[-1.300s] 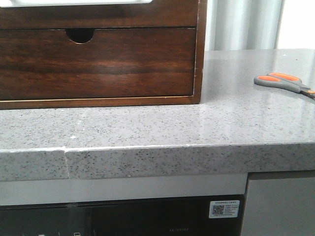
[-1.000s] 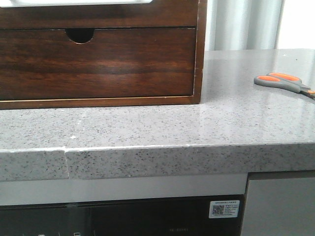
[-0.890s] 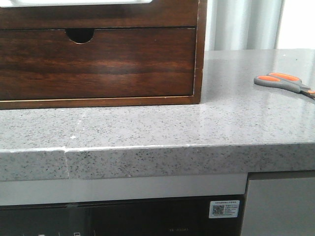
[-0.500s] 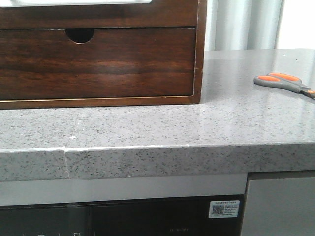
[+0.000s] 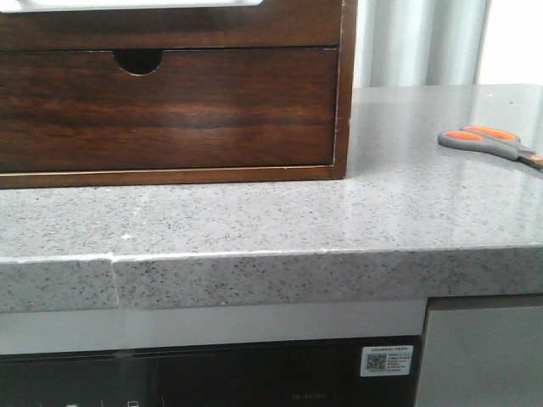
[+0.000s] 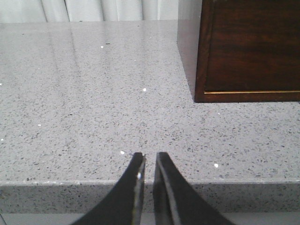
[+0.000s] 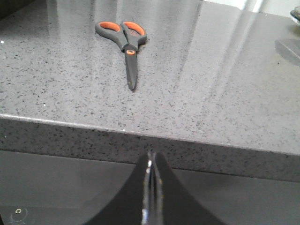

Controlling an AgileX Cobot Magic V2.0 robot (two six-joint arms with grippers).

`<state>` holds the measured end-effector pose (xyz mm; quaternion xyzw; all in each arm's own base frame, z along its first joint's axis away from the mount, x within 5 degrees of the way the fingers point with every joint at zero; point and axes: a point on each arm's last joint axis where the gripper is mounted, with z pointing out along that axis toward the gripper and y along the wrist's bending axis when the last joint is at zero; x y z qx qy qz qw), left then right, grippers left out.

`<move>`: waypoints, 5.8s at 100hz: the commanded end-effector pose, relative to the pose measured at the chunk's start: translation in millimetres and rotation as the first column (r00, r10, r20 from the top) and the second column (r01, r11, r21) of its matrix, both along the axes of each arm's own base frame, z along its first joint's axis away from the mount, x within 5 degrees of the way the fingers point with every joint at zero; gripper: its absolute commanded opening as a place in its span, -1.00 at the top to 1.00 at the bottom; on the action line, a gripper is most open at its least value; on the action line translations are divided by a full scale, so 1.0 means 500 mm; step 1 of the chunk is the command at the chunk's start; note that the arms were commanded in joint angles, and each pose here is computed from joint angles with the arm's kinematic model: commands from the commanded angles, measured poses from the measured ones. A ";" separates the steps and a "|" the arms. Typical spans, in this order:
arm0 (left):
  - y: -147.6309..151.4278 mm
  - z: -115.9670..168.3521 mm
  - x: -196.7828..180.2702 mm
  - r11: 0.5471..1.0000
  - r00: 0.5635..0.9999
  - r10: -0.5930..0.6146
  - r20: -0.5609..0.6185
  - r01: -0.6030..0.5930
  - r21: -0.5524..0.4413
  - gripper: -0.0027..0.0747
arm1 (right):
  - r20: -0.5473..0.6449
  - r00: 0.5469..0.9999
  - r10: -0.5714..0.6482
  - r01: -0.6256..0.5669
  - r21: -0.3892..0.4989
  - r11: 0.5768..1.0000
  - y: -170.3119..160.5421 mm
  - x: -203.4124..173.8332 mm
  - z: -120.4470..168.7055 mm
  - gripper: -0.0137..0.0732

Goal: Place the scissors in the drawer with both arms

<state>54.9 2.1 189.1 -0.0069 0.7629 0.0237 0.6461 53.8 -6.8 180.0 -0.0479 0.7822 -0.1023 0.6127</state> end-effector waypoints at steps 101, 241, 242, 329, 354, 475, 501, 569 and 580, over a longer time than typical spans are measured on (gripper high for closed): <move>0.007 0.071 -0.009 0.985 0.917 0.065 0.394 0.003 -0.171 0.92 | 0.516 0.856 0.031 -0.049 0.021 0.999 0.008 -0.013 0.124 0.95; 0.005 0.259 0.024 1.000 0.914 0.021 0.404 -0.013 -0.021 -0.08 | -0.053 0.998 0.018 0.010 0.491 0.871 0.021 0.069 0.256 0.95; 0.005 0.260 0.025 1.000 0.913 0.019 0.407 -0.016 -0.010 -0.08 | -0.053 0.998 0.018 0.010 0.491 0.871 0.021 0.069 0.256 0.95; -0.152 0.231 0.173 0.662 0.691 -0.677 0.255 0.419 0.622 -0.08 | -0.125 0.992 0.033 0.033 0.491 0.871 0.024 0.064 0.244 0.95; -0.173 0.249 0.222 0.544 0.668 -0.720 0.185 0.379 0.749 -0.08 | -0.128 0.991 0.034 0.034 0.491 0.871 0.024 0.064 0.243 0.95; -0.213 0.216 0.331 0.276 0.641 -0.767 -0.019 0.356 0.893 0.08 | -0.174 0.984 0.043 0.049 0.490 0.871 0.025 0.061 0.234 0.95; -0.211 0.213 0.333 0.278 0.653 -0.757 -0.030 0.363 0.889 0.35 | -0.174 0.984 0.043 0.049 0.490 0.871 0.025 0.061 0.234 0.95; -0.206 0.232 0.318 0.287 0.656 -0.755 0.000 0.330 0.899 0.92 | -0.176 0.983 0.043 0.049 0.490 0.871 0.025 0.061 0.234 0.95; -0.204 0.240 0.311 0.292 0.656 -0.755 0.017 0.313 0.904 0.92 | -0.176 0.983 0.043 0.049 0.490 0.871 0.025 0.061 0.234 0.95</move>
